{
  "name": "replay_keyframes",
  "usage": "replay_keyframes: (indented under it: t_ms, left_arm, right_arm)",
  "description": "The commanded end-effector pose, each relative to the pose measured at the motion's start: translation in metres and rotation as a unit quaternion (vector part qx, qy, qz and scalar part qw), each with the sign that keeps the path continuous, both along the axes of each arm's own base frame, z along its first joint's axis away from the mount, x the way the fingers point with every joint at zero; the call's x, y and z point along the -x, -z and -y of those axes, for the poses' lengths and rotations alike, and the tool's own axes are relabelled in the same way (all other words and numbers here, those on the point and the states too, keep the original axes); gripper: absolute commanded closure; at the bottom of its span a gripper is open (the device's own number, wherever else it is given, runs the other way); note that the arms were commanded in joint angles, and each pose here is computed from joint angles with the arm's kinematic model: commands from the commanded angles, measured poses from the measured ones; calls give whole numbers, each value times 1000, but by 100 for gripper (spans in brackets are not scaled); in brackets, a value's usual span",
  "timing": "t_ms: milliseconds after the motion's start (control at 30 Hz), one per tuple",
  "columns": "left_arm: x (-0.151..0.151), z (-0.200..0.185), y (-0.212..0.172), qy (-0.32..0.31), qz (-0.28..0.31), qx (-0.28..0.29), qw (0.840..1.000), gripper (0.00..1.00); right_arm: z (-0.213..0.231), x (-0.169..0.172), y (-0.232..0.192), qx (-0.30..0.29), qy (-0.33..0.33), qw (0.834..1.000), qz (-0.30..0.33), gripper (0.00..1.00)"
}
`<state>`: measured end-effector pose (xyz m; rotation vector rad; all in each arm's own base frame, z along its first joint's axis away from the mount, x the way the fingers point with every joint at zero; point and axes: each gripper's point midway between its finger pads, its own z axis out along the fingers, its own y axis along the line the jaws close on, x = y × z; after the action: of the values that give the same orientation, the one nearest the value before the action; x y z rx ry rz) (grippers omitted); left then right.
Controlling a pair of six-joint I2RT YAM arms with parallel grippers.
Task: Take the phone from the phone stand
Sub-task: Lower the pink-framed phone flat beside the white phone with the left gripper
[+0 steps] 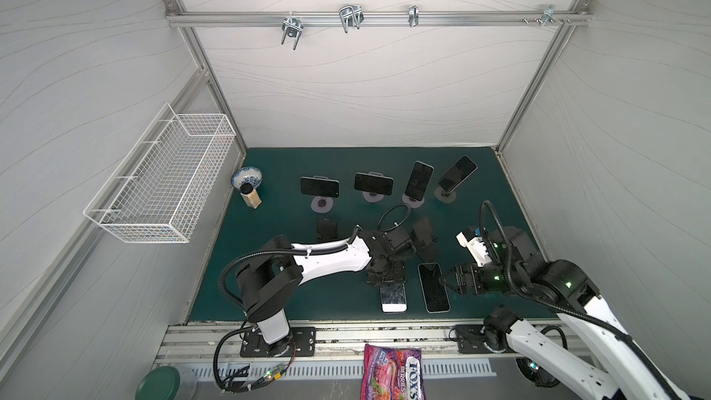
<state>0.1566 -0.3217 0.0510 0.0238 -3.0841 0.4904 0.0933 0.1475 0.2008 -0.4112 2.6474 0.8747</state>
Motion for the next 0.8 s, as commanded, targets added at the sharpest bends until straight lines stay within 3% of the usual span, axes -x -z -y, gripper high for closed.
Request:
replay_keyframes:
  t_ms: [0,433,767]
  left_arm:
    - [-1,18,-15,-5,-17,26,1000,58]
    - [-4,55,-8,-3,-40,49,998,56]
    - [1,46,2,-15,-42,19,999,55]
  right_arm:
    - [6,2,6,16,5,1000,-7,16]
    - [11,0,12,32,16,999,-10,16]
    - [21,3,9,21,38,999,21,16]
